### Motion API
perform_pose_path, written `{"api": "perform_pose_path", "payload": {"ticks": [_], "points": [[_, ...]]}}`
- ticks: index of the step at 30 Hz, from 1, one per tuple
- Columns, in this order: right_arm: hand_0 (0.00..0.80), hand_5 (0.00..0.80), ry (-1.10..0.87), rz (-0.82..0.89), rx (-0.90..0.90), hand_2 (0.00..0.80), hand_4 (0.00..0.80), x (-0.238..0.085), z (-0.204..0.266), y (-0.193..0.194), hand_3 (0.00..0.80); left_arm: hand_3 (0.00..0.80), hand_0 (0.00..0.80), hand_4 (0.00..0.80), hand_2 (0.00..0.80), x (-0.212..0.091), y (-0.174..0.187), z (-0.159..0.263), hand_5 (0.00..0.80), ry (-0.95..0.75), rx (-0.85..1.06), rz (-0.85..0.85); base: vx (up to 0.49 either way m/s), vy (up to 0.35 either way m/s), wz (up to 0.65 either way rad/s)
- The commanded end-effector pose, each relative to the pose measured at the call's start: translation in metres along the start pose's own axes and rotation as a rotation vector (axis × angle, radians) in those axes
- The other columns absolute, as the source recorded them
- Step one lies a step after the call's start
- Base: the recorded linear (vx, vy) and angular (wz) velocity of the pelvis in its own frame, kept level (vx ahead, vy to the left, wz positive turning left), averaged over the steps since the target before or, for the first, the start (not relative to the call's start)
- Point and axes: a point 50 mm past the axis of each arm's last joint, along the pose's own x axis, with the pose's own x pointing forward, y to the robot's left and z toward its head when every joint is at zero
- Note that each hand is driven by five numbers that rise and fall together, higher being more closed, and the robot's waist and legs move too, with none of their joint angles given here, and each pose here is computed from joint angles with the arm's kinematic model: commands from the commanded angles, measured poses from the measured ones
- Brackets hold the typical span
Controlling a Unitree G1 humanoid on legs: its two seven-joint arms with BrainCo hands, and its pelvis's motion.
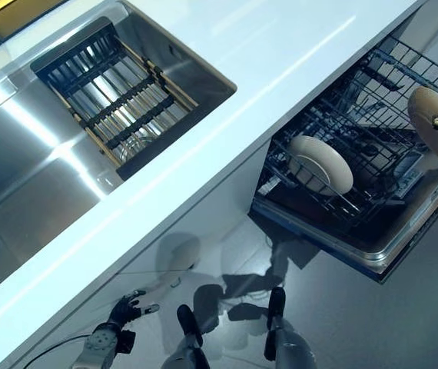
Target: Take plates into dishwasher
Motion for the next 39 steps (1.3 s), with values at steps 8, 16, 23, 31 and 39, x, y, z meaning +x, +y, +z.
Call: {"api": "perform_pose_path", "payload": {"ticks": [8,16,23,31,39], "points": [[0.800,0.800,-0.039,-0.167,-0.101,0.800,0.800,0.022,0.024,-0.036,0.800,0.000,0.000,0.000,0.000,0.000,0.004,0.031,0.000,-0.178,-0.028,-0.038,-0.002,0.006,0.01],[0.800,0.800,-0.022,-0.191,-0.271,0.800,0.800,0.027,0.027,-0.051,0.800,0.000,0.000,0.000,0.000,-0.006,-0.010,0.038,0.000,-0.242,-0.065,-0.111,-0.003,0.015,0.04],[0.800,0.800,0.019,-0.213,-0.335,0.800,0.800,0.029,0.023,-0.059,0.800,0.000,0.000,0.000,0.000,-0.011,-0.014,0.043,0.000,-0.282,-0.086,-0.159,-0.003,-0.009,0.08],[0.800,0.800,0.095,-0.230,-0.411,0.800,0.800,0.029,0.011,-0.071,0.800,0.000,0.000,0.000,0.000,-0.020,-0.012,0.032,0.000,-0.261,-0.109,-0.190,0.006,0.023,0.07],[0.800,0.800,0.134,-0.237,-0.485,0.800,0.800,0.028,0.004,-0.080,0.800,0.000,0.000,0.000,0.000,-0.026,-0.006,0.023,0.000,-0.233,-0.118,-0.182,0.009,0.005,0.03]]}}
